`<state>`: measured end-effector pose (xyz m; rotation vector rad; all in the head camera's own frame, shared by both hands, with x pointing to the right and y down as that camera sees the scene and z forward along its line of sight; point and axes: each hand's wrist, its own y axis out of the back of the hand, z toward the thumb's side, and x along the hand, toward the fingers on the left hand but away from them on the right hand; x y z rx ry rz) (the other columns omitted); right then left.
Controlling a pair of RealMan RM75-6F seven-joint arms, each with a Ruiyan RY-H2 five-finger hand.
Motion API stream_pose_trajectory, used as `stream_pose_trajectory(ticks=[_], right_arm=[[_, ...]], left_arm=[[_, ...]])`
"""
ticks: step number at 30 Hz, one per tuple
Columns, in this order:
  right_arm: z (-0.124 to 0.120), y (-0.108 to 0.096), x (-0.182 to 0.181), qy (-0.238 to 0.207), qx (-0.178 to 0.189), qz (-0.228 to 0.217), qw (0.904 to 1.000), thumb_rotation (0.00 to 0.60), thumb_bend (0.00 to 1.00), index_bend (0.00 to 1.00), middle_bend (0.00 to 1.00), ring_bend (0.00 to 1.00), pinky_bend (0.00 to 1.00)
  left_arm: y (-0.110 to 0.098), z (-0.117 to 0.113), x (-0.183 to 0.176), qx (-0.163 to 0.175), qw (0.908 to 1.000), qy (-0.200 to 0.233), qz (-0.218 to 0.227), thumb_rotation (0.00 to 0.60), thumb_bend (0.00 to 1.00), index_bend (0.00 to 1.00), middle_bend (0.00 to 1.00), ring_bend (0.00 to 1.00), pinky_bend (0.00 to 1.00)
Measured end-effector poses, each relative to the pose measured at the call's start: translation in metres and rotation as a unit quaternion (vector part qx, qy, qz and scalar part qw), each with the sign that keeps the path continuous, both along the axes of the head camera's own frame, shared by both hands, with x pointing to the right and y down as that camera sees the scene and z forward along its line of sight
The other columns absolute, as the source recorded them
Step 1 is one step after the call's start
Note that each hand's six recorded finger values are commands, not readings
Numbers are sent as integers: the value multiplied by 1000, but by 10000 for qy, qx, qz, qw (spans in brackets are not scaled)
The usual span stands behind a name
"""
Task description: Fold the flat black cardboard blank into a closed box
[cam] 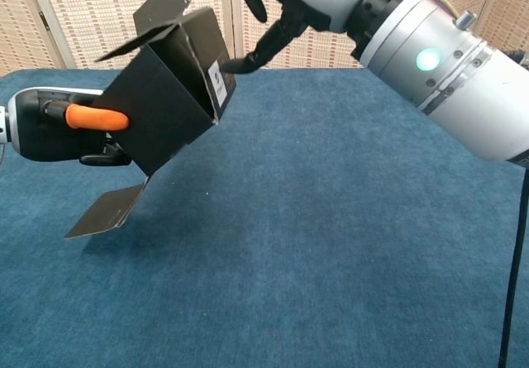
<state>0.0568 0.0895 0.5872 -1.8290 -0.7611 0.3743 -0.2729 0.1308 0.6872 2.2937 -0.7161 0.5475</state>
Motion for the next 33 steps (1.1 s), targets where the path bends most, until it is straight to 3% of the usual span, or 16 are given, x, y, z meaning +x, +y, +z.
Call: stream_pose_trajectory(ticks=[3, 12, 25, 28, 33], right_arm=[[4, 6, -2, 181, 83, -210, 9996, 600, 0, 5, 157, 692, 1000], [26, 25, -2, 736, 439, -705, 9938, 600, 0, 147, 248, 723, 1000], [78, 61, 0, 1261, 624, -1110, 9838, 600, 0, 161, 262, 731, 1000], [87, 71, -1, 1321, 625, -1197, 9820, 600, 0, 161, 247, 731, 1000], [96, 80, -4, 1382, 677, -1277, 9798, 600, 0, 161, 227, 731, 1000]], left_arm=[[-2, 3, 0, 132, 9997, -166, 120, 600, 237, 271, 257, 599, 871], [-4, 16, 1, 752, 9916, -845, 635, 600, 237, 272, 257, 599, 864], [20, 40, 21, 1524, 9631, -1573, 1566, 600, 235, 258, 223, 598, 862], [27, 49, 24, 1519, 9572, -1766, 1716, 600, 236, 243, 215, 599, 861], [36, 60, 28, 1296, 9562, -1960, 1747, 600, 235, 238, 214, 599, 862]])
